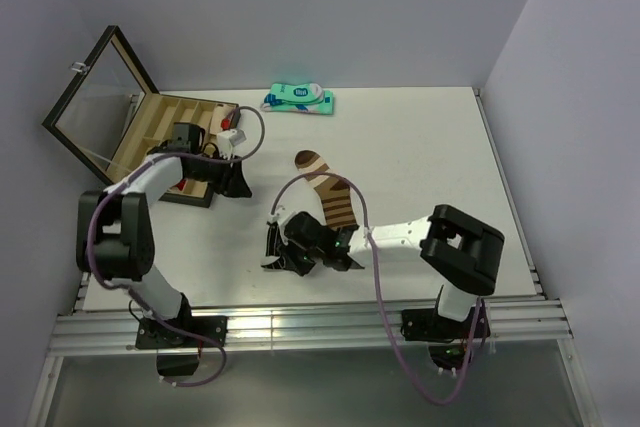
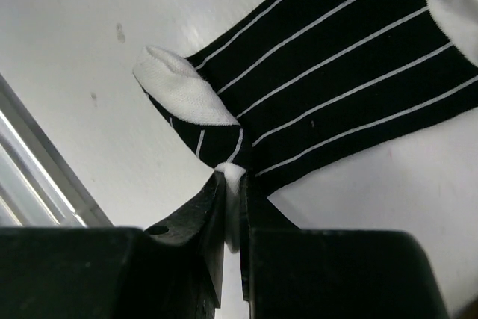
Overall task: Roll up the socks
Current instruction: Roll the sock at the center of the board.
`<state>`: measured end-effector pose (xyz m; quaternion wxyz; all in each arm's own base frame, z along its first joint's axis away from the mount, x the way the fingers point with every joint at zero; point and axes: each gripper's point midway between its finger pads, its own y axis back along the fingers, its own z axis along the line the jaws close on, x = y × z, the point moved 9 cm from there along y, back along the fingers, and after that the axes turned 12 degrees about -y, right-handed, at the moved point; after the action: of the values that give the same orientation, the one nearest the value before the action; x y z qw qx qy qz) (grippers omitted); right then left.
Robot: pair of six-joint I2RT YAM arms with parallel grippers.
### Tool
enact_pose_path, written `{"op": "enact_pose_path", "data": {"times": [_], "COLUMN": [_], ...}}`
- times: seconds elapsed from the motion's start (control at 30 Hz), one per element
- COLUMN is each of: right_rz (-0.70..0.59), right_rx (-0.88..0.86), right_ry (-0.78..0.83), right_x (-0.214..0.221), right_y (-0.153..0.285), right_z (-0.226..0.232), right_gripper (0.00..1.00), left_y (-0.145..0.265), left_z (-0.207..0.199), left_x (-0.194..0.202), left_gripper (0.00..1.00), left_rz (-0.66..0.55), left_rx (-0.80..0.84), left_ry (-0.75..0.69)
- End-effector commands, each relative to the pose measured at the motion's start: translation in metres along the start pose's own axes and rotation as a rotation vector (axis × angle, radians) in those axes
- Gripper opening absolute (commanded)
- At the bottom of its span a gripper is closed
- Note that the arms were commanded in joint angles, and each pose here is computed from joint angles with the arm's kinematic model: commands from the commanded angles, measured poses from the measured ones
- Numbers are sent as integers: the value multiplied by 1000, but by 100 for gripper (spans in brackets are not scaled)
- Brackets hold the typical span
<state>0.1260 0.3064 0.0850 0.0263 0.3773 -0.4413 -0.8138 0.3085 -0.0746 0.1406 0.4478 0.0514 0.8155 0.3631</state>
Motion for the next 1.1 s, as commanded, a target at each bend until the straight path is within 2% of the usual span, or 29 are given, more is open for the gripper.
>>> {"op": "enact_pose_path", "data": {"times": [0.0, 0.17, 0.3, 0.33, 0.4, 0.43, 0.53, 0.9, 1.07], "right_rz": [183, 351, 400, 411, 438, 445, 468, 507, 510], "right_rx": [-100, -157, -223, -234, -249, -250, -253, -237, -232], "right_ry": [-92, -209, -293, -306, -332, -341, -361, -455, -455], "right_x": [0, -12, -28, -29, -34, -35, -42, -55, -55], "right_y": [-7, -17, -19, -18, -19, -18, -19, -22, -20], "right_z": [-6, -20, -27, -28, -32, -34, -38, -56, -59], "right_gripper": [0, 1, 1, 1, 1, 1, 3, 5, 5], "left_y": [16, 26, 23, 26, 20, 17, 6, -36, -46], "left_z": [-8, -27, -50, -62, -71, -85, -103, -136, -142], "left_x": [-18, -8, 12, 7, 20, 16, 25, 60, 65], "left_gripper": [46, 48, 55, 56, 60, 61, 63, 63, 63], "left_rz": [-101, -107, -129, -170, -153, -181, -165, -16, -3], "left_rx": [-128, -218, -267, -273, -303, -292, -261, -107, -92], "left_ry": [-152, -339, -495, -584, -626, -699, -778, -901, -916]}}
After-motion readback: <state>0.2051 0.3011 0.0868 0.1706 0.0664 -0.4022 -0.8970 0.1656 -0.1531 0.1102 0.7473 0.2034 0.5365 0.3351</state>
